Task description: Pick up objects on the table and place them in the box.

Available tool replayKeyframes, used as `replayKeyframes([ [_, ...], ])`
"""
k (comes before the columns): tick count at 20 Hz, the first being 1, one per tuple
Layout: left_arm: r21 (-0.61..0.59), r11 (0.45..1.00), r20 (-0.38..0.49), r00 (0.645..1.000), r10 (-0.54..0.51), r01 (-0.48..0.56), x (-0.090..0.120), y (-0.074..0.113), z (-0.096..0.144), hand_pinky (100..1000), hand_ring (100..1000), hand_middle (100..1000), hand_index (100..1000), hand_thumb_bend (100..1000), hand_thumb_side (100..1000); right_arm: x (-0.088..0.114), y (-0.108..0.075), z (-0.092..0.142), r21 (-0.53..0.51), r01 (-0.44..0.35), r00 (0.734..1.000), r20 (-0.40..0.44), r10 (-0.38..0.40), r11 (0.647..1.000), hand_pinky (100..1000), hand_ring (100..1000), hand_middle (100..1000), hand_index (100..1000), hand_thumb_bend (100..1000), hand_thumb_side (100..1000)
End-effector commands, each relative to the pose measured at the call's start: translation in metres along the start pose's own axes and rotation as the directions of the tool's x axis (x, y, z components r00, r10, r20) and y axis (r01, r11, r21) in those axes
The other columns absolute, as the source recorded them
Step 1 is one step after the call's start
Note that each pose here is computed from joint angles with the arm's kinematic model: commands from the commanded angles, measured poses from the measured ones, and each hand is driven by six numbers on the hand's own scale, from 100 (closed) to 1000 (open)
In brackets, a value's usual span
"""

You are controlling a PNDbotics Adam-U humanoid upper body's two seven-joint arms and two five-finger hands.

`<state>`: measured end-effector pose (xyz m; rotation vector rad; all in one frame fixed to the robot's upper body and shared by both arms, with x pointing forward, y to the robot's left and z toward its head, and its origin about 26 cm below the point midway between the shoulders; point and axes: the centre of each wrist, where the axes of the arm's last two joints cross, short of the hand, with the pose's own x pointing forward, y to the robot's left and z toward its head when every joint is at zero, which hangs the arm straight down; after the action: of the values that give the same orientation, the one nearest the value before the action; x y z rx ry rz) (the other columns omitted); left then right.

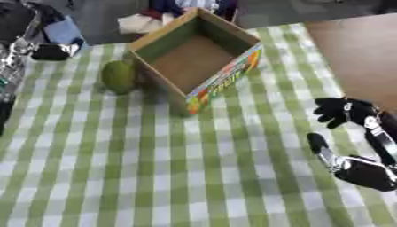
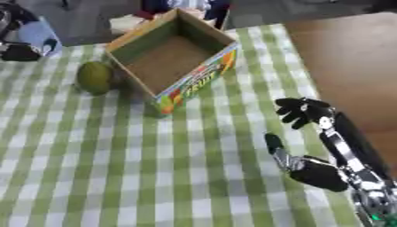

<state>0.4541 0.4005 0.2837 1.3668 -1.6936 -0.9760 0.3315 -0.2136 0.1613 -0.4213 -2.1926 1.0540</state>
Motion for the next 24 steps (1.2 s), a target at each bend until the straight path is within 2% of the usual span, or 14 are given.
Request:
replayKeyframes([
  [1,0.033,0.999,0.125,0.992,-0.034,0.03,0.025,0.029,-0.012,662,536,417,665,278,294,0.002,-0.005,-0.001,-0.008,-0.011,1.0,0.012,0.011,1.0,584,657,675,854,225,527],
  [7,-0.031,0.999,0.304,0.952,-0.023,0.034,0.076,0.018,-0.026,668,560,452,687,284,310,0.003,-0.005,-0.003,-0.006,-0.007,1.0,0.018,0.007,1.0,584,657,676,854,222,527],
  [12,-0.115,0.992,0.36,0.933,-0.001,0.046,0.094,-0.007,-0.031,680,608,525,736,307,329,0.004,-0.004,-0.004,-0.005,-0.003,1.0,0.023,0.004,1.0,584,657,676,854,221,526],
  [14,-0.132,0.99,0.371,0.929,0.004,0.049,0.098,-0.015,-0.031,703,672,624,819,373,371,0.004,-0.004,-0.004,-0.005,-0.002,1.0,0.024,0.002,1.0,585,657,676,854,220,526],
  [15,-0.135,0.989,0.378,0.926,0.001,0.054,0.099,-0.017,-0.031,715,700,672,849,440,419,0.004,-0.004,-0.004,-0.005,-0.002,1.0,0.024,0.002,1.0,585,657,676,854,220,526],
  [16,-0.134,0.989,0.384,0.923,-0.003,0.058,0.101,-0.019,-0.031,724,716,700,867,482,452,0.004,-0.004,-0.004,-0.005,-0.001,1.0,0.024,0.001,1.0,585,657,676,854,220,526],
  [17,-0.132,0.989,0.387,0.922,-0.005,0.061,0.101,-0.02,-0.031,724,716,700,867,482,452,0.004,-0.004,-0.004,-0.005,-0.001,1.0,0.024,0.001,1.0,585,657,676,854,220,526],
  [18,-0.123,0.99,0.389,0.921,-0.01,0.063,0.102,-0.02,-0.031,747,754,765,906,637,563,0.004,-0.004,-0.004,-0.006,-0.001,1.0,0.024,0.001,1.0,585,657,676,854,220,526],
  [19,-0.113,0.992,0.39,0.921,-0.014,0.063,0.102,-0.019,-0.031,755,768,792,919,722,620,0.004,-0.004,-0.004,-0.006,0.0,1.0,0.025,0.0,1.0,585,657,675,854,220,526],
  [24,-0.06,0.997,0.383,0.924,-0.02,0.047,0.1,-0.011,-0.029,767,791,839,941,873,727,0.003,-0.004,-0.004,-0.006,0.0,1.0,0.022,0.0,1.0,585,657,675,854,218,527],
])
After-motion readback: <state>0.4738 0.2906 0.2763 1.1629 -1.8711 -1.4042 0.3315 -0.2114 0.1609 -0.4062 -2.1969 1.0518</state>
